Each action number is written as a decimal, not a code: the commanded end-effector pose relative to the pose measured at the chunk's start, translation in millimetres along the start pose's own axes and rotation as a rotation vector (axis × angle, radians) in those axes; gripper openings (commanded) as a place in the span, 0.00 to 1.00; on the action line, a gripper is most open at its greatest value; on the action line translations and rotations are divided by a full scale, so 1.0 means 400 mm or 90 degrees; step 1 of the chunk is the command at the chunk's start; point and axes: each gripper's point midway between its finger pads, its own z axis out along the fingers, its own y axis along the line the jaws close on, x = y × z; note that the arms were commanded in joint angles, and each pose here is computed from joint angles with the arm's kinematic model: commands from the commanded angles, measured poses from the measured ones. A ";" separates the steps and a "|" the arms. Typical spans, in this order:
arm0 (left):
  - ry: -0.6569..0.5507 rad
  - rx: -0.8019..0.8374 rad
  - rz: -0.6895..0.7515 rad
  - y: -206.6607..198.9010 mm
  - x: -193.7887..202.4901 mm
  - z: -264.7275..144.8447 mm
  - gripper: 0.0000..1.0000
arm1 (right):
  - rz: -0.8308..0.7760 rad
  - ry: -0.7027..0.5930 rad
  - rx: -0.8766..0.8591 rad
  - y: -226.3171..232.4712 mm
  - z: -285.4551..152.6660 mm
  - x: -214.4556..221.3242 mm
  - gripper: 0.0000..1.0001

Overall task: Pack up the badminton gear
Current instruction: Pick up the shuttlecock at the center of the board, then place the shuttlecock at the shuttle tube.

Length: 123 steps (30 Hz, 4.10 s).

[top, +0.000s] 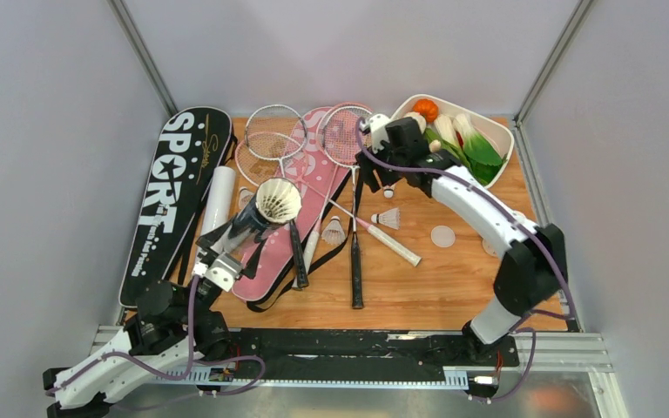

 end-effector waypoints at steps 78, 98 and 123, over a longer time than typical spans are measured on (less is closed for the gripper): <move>0.167 0.011 -0.158 -0.064 0.030 0.073 0.00 | 0.011 -0.426 -0.079 -0.043 -0.475 -0.473 0.00; 0.177 0.084 -0.188 -0.138 0.038 0.085 0.00 | 0.041 -0.637 -0.325 0.238 -0.772 -0.544 0.00; 0.086 0.145 -0.173 -0.157 -0.018 0.080 0.00 | 0.105 -0.440 -0.537 0.483 -0.596 -0.348 0.00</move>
